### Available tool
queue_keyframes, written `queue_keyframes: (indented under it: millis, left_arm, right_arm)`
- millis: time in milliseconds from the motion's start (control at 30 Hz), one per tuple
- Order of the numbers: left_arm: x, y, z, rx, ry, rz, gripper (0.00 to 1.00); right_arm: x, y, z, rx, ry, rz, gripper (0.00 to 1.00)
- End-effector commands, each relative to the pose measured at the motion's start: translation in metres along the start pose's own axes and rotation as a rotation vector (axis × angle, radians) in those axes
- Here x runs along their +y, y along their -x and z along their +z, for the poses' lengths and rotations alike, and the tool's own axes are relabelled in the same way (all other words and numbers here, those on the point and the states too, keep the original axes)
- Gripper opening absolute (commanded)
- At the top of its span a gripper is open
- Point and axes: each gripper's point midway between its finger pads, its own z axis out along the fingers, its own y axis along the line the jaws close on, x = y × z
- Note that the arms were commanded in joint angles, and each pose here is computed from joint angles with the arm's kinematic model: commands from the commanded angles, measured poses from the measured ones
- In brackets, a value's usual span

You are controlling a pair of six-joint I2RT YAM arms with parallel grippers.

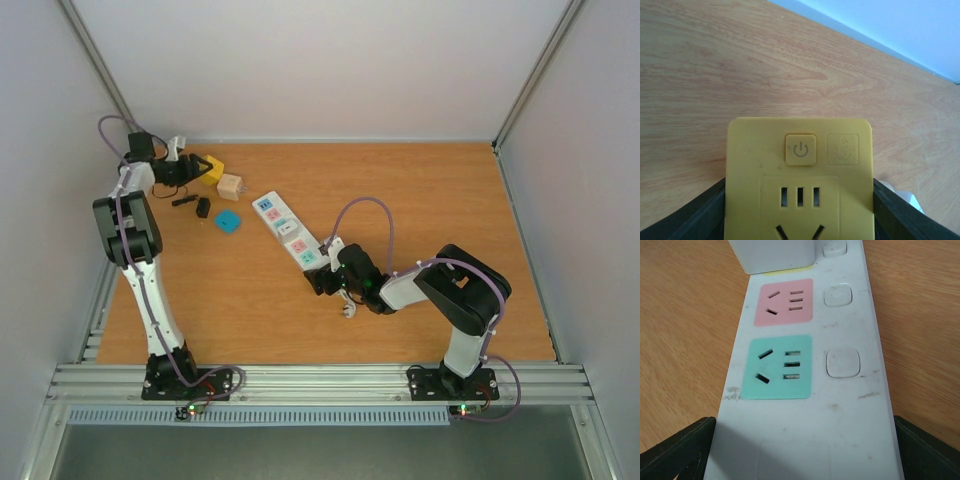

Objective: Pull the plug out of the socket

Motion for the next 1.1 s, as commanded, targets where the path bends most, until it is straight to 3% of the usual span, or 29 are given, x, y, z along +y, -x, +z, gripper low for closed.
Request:
queue_keyframes:
  millis: [0, 100, 500, 633, 1067]
  left_arm:
    - [-0.002, 0.014, 0.003, -0.034, -0.046, 0.009, 0.37]
    - [0.005, 0.011, 0.004, -0.028, -0.031, -0.001, 0.42]
    - [0.025, 0.016, -0.007, -0.045, 0.084, -0.01, 0.81]
    - [0.029, 0.021, -0.014, -0.059, 0.118, -0.001, 0.85]
    - [0.025, 0.029, -0.031, -0.072, 0.171, 0.05, 0.87]
  right_arm:
    - [-0.009, -0.018, 0.003, 0.064, -0.034, 0.015, 0.58]
    - [-0.009, -0.018, 0.003, 0.062, -0.033, 0.015, 0.58]
    - [-0.009, -0.018, 0.002, 0.061, -0.032, 0.015, 0.65]
    - [-0.009, -0.017, 0.002, 0.06, -0.031, 0.015, 0.69]
    - [-0.008, -0.016, 0.001, 0.056, -0.028, 0.012, 0.72]
